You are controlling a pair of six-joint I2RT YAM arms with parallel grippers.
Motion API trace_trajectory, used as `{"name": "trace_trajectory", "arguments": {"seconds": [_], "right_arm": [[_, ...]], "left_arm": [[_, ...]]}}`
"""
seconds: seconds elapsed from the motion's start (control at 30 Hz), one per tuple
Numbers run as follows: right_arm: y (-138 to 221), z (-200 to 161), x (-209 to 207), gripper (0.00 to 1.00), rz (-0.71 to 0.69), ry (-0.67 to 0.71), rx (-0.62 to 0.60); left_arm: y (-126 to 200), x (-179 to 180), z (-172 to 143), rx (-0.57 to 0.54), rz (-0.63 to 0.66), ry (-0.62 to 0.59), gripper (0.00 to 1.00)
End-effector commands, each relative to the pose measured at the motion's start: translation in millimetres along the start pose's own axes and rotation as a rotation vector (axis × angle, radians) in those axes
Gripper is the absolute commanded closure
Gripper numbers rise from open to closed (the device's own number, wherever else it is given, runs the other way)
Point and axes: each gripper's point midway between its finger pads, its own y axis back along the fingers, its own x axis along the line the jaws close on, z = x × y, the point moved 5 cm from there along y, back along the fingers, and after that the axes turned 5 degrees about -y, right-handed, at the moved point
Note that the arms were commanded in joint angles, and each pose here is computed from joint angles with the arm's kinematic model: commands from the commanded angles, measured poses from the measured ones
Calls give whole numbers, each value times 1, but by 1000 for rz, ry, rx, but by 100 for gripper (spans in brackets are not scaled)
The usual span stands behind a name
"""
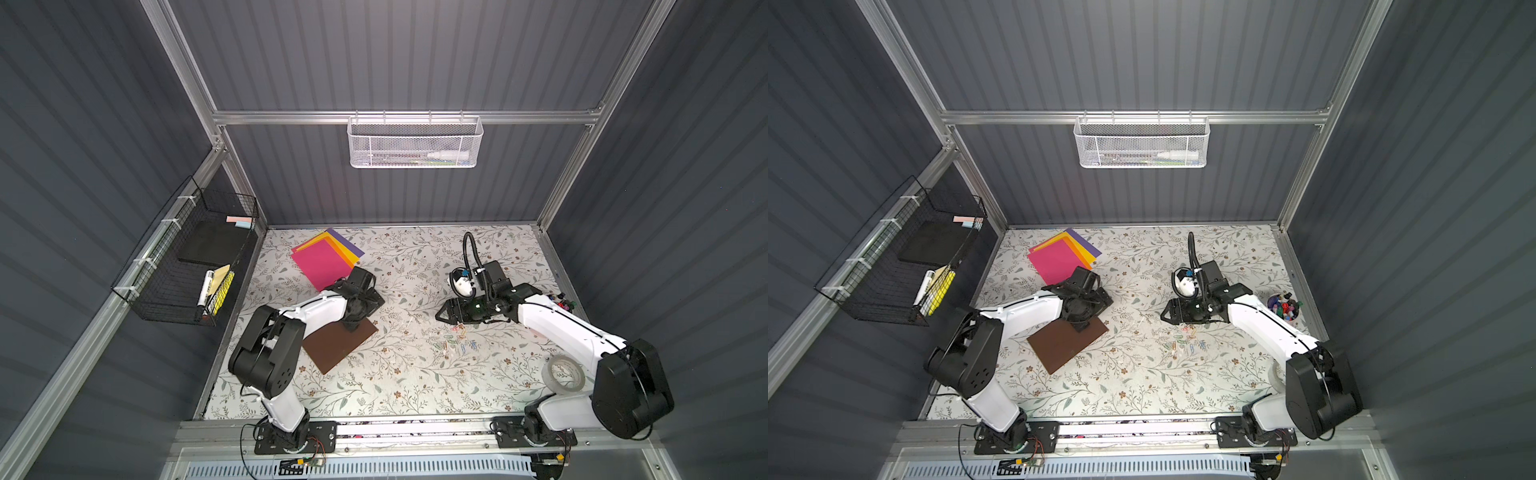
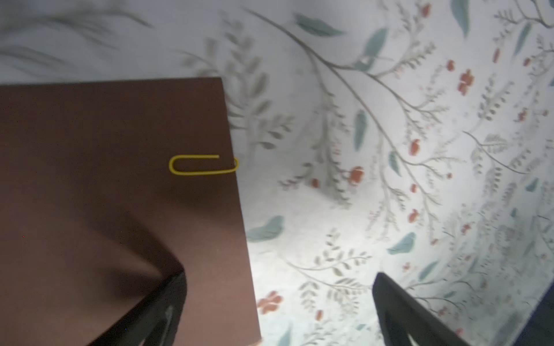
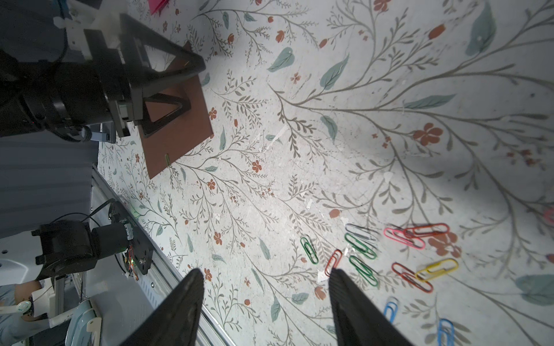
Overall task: Unclip the paperclips from the documents
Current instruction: Move the document to the center of the board.
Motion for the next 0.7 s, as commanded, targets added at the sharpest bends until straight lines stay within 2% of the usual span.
{"name": "trace_trajectory", "arguments": {"seconds": [0.0,0.1,0.2,0.27,0.33,0.43,0.53,0.67], "right_arm": [[-5,0,-1,31,18,-14,6],[-9,-2,-3,31,20,-26,18],[-15,-3,-4,31,38,-52,42],[-20,1,0,30,79,-71,31],[-28,1,3,30,112,-101,33],[-43,-3,15,30,143,-114,55],[-61,-7,29,29,176,-122,91],[-77,-9,44,29,192,-108,119]], "left_arm": [[-3,-47,2,37,-150,58,0],[-6,-72,4,62,-225,74,0],[12,-93,11,51,-263,14,0],[35,-103,24,-2,-249,-9,1],[59,-102,45,-90,-179,-98,0],[67,-53,69,-126,-13,-167,4],[67,15,77,-144,168,-178,10],[68,53,71,-155,316,-221,17]]}}
